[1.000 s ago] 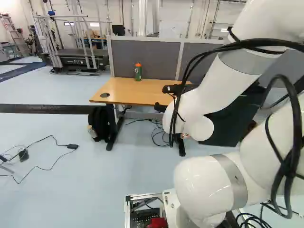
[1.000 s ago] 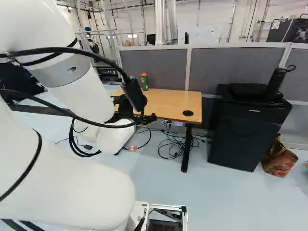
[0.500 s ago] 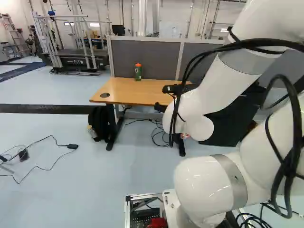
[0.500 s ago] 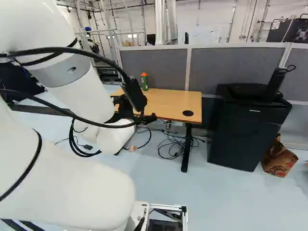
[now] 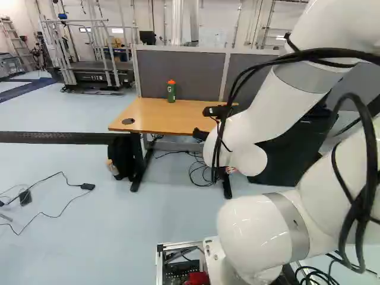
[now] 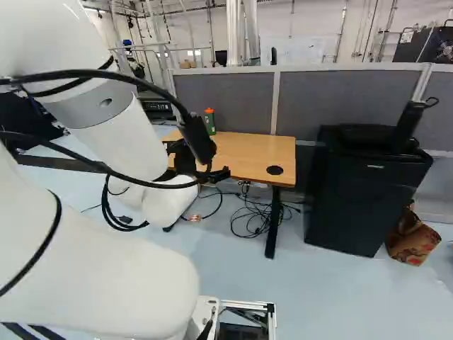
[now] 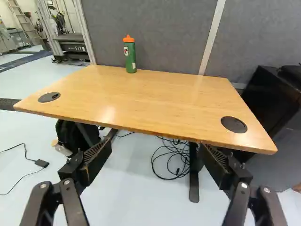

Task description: Pick up the green bottle from the table

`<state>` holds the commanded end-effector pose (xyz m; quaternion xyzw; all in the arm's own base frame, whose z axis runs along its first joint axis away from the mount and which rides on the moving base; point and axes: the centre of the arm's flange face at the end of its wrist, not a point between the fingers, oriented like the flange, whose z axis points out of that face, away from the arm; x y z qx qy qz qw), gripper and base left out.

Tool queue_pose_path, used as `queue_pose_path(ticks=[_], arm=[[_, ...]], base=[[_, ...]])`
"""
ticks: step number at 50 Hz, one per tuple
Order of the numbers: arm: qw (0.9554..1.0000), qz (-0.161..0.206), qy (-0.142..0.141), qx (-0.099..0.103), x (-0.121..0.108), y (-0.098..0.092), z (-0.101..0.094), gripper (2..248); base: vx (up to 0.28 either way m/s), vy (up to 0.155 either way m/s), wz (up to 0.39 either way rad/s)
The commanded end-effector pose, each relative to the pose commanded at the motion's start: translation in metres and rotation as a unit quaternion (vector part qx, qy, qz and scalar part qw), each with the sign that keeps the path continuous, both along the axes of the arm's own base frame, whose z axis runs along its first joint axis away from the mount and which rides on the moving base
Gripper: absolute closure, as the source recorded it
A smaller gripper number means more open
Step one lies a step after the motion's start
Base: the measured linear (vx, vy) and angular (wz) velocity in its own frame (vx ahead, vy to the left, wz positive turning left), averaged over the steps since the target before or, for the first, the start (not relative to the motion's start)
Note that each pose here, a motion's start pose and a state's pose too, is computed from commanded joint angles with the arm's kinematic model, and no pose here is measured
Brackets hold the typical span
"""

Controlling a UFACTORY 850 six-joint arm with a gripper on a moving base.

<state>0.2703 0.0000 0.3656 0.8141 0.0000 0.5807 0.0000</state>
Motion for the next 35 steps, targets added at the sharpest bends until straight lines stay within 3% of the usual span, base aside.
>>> queue_pose_path(ticks=[35], arm=[[1.0000,0.000,0.000,0.000,0.0000,0.0000,0.0000,3]], base=[[0.170,0.053,-0.025]])
